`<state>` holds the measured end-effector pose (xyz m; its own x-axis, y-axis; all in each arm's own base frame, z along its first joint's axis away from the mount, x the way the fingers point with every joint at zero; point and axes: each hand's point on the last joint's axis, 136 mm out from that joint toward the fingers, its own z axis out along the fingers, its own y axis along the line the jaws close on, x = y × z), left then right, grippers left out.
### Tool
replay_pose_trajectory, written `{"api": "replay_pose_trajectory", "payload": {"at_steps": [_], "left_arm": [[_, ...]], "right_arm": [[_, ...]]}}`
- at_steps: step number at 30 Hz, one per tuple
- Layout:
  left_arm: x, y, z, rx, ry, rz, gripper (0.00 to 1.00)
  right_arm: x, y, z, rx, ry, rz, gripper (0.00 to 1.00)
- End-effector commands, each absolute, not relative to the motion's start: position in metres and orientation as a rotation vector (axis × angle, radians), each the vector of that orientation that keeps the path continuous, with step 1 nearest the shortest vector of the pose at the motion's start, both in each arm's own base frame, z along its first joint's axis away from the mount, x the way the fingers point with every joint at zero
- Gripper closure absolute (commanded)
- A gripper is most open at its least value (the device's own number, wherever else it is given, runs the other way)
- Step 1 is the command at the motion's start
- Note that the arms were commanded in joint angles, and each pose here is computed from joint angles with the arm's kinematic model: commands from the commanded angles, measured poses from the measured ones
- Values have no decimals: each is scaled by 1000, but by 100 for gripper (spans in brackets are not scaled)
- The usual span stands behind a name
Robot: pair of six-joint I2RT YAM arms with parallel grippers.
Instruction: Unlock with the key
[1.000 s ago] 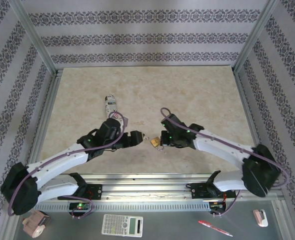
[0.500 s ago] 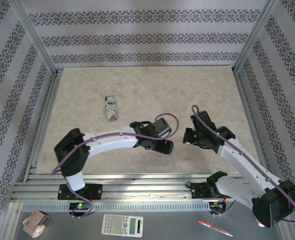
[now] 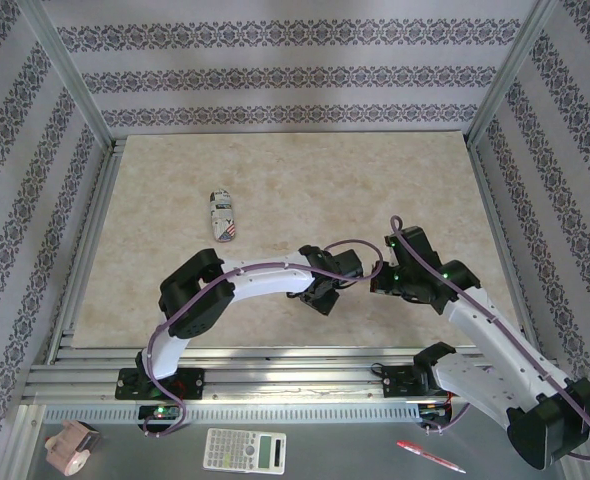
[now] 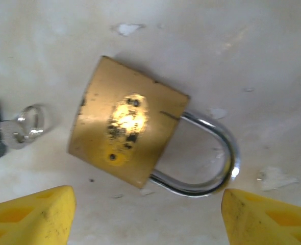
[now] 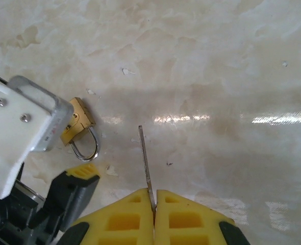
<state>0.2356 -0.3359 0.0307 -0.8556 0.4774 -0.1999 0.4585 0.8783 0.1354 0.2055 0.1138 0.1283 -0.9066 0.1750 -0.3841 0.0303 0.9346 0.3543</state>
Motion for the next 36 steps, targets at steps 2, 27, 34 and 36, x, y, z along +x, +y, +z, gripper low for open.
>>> {"api": "replay_pose_trajectory", "payload": {"at_steps": [2, 27, 34, 36], "left_arm": [[248, -299, 28, 737, 2774, 358, 25], [257, -334, 79, 258, 2883, -387, 23], [269, -348, 55, 206, 2927, -343, 33], [272, -347, 47, 193, 2937, -301, 33]], "right_arm": [[205, 121, 123, 119, 2665, 544, 100], [204, 128, 116, 72, 2674, 586, 100], [204, 130, 117, 37, 2670, 598, 100], [203, 130, 117, 28, 2669, 597, 100]]}}
